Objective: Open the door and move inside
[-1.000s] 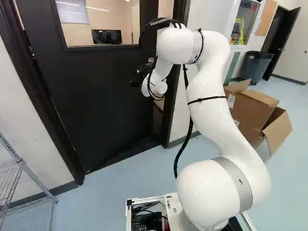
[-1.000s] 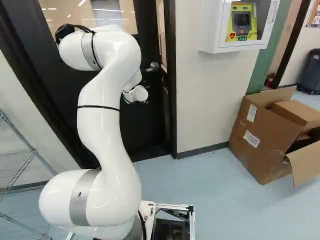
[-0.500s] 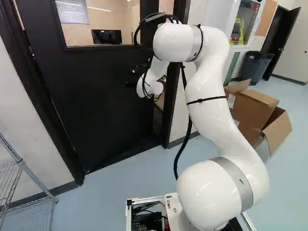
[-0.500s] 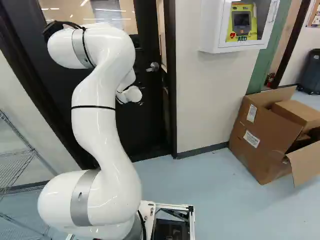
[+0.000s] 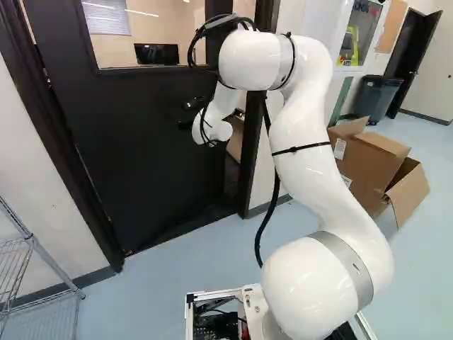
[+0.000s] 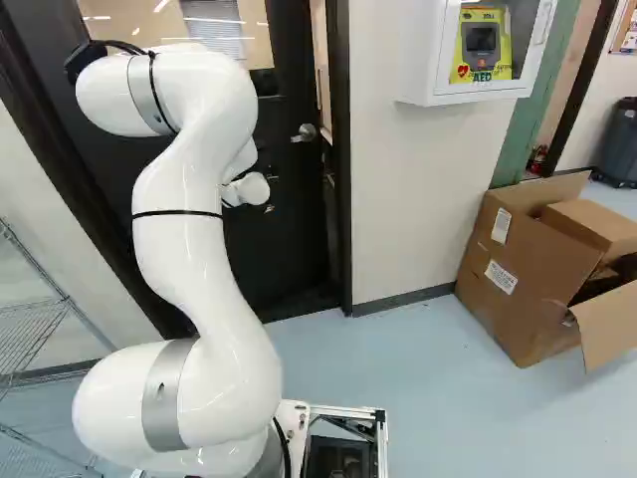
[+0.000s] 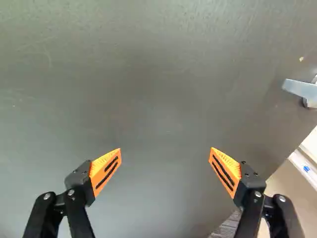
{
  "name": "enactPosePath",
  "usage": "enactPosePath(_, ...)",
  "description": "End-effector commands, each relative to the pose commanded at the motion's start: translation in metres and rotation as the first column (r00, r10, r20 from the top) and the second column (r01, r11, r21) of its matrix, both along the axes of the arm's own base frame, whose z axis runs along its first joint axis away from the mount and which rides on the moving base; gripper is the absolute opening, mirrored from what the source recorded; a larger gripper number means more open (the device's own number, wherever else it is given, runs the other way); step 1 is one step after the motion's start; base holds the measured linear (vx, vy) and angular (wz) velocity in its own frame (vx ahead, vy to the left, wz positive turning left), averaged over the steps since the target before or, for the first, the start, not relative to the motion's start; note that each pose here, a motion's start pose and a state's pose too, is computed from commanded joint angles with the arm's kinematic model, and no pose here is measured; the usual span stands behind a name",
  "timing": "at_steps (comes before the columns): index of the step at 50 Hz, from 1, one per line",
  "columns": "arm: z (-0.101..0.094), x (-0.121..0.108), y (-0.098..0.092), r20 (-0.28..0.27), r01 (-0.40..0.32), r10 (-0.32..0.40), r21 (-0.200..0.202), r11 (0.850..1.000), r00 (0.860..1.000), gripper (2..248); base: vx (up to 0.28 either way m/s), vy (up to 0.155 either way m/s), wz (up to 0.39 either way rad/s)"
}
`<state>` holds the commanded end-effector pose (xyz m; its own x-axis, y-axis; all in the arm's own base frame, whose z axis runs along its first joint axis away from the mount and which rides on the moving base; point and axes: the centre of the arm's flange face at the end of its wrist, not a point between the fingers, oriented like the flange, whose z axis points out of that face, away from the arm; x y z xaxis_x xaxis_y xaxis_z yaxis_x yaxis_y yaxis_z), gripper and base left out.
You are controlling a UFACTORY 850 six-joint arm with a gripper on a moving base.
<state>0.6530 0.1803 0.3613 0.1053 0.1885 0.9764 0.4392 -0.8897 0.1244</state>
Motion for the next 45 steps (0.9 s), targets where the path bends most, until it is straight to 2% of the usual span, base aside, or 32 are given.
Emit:
enactPosePath(30,0.002,-0.025,0.043,-0.019,-0.041,0.041,0.015,0.999,0.999,247,0.0,0.0,0.0)
enactPosePath(45,0.002,-0.027,0.053,-0.018,-0.056,0.056,0.015,0.998,0.998,247,0.0,0.0,0.0)
